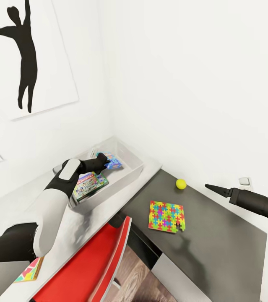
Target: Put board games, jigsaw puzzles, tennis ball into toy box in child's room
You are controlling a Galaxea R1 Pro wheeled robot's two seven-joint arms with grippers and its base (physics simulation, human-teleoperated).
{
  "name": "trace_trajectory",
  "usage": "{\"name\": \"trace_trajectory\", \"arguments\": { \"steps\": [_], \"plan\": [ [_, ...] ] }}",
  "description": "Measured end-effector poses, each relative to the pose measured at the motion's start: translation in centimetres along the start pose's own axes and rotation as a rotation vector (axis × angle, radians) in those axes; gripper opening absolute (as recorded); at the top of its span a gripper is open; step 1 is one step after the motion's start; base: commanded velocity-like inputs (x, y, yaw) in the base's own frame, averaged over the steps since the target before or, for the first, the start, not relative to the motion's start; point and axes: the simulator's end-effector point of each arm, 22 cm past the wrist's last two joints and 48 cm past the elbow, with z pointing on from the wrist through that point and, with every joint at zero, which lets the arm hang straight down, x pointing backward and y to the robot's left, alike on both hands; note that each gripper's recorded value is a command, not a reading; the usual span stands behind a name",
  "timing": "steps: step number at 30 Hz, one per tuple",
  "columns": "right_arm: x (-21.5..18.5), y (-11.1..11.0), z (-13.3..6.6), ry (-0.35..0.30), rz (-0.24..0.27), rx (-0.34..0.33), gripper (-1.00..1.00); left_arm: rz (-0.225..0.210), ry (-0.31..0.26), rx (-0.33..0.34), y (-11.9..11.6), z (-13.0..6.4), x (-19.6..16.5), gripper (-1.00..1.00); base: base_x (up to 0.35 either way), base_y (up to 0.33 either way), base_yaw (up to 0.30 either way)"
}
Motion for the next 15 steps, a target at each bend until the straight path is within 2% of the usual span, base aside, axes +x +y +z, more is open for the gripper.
{"name": "trace_trajectory", "arguments": {
  "steps": [15],
  "plan": [
    [1.0, -0.76, 0.74, 0.02, 0.018, 0.002, 1.0, 0.006, 0.002, 0.005, -0.83, 0.86, -0.64, -1.0, 0.0, 0.0, 0.0]
  ]
}}
